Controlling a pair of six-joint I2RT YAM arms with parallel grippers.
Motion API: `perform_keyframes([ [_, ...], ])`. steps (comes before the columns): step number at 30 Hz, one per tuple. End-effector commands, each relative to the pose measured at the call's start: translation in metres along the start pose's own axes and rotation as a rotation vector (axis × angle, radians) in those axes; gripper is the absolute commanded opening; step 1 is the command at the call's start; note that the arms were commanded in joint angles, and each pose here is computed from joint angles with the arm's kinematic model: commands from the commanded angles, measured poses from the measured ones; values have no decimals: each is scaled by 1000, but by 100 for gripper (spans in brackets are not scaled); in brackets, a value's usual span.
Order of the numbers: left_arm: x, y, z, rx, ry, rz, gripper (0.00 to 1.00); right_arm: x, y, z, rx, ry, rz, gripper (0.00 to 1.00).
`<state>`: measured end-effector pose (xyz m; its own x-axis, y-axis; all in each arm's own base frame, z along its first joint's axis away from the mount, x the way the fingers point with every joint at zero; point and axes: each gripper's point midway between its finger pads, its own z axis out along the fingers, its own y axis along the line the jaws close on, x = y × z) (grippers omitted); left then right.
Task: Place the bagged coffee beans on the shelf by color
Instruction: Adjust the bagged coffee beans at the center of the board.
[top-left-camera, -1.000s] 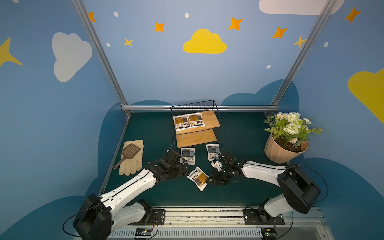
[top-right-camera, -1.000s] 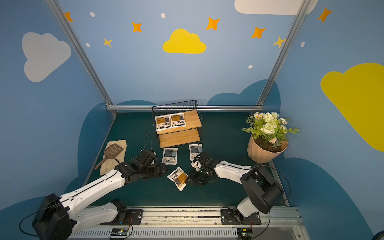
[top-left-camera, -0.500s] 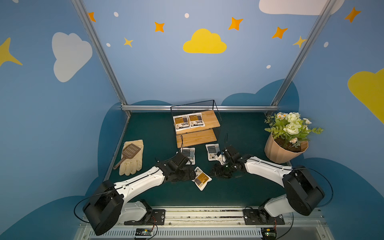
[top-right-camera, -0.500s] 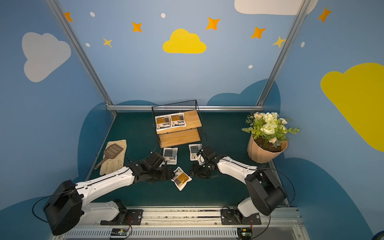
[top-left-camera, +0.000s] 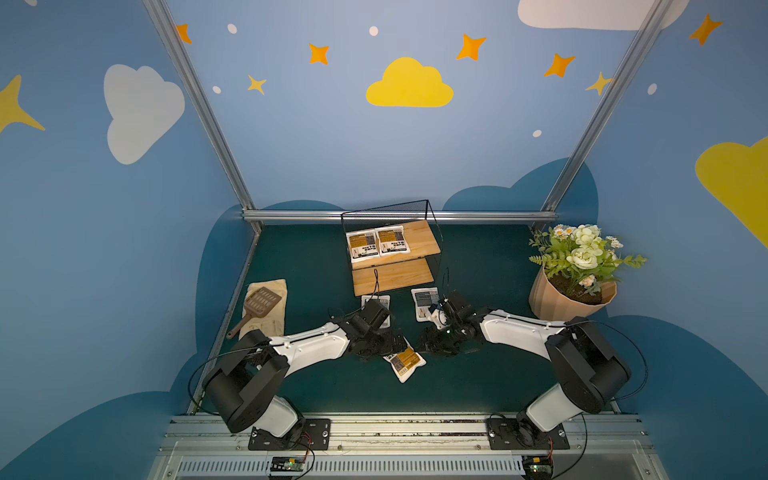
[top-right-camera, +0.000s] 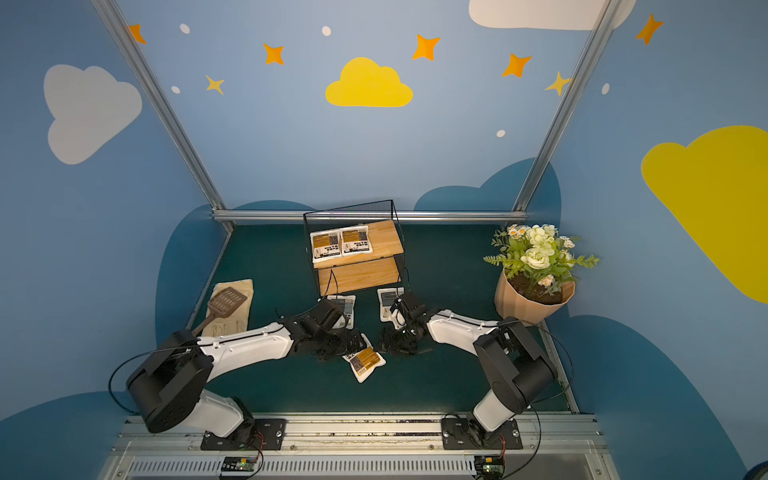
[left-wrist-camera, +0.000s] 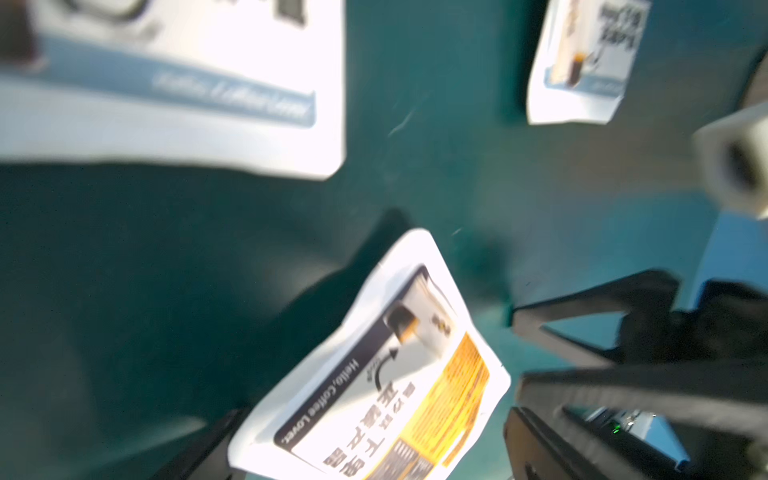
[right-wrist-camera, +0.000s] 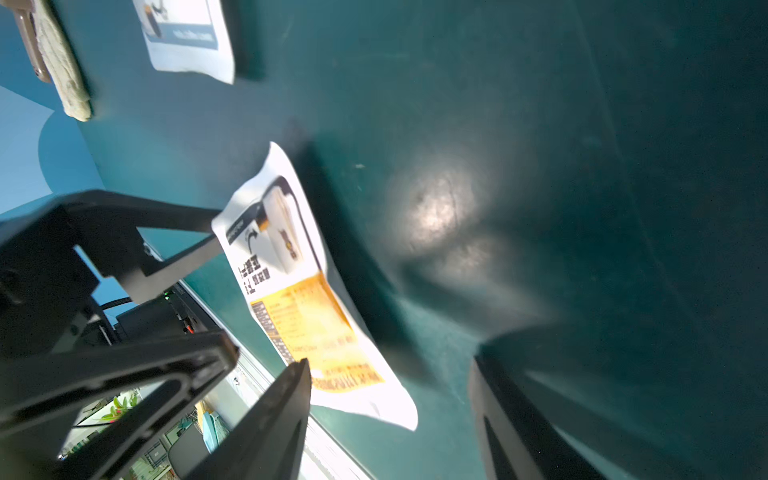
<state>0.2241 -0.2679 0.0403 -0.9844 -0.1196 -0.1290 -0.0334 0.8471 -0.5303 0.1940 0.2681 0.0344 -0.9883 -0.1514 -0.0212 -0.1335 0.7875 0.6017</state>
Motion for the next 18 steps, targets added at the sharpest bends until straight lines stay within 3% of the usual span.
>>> perform_keyframes([
  [1,-17,-17,7,48,-9,0,100,7,-4,1,-1,2,-2,66],
  [7,-59,-37,10,94,-25,14,100,16,0,2,-8,19,-2,66],
  [11,-87,-39,-5,95,-51,24,100,31,8,6,-8,45,-21,65],
  [18,-96,-18,-49,59,-93,9,100,62,21,20,-1,115,-57,66],
])
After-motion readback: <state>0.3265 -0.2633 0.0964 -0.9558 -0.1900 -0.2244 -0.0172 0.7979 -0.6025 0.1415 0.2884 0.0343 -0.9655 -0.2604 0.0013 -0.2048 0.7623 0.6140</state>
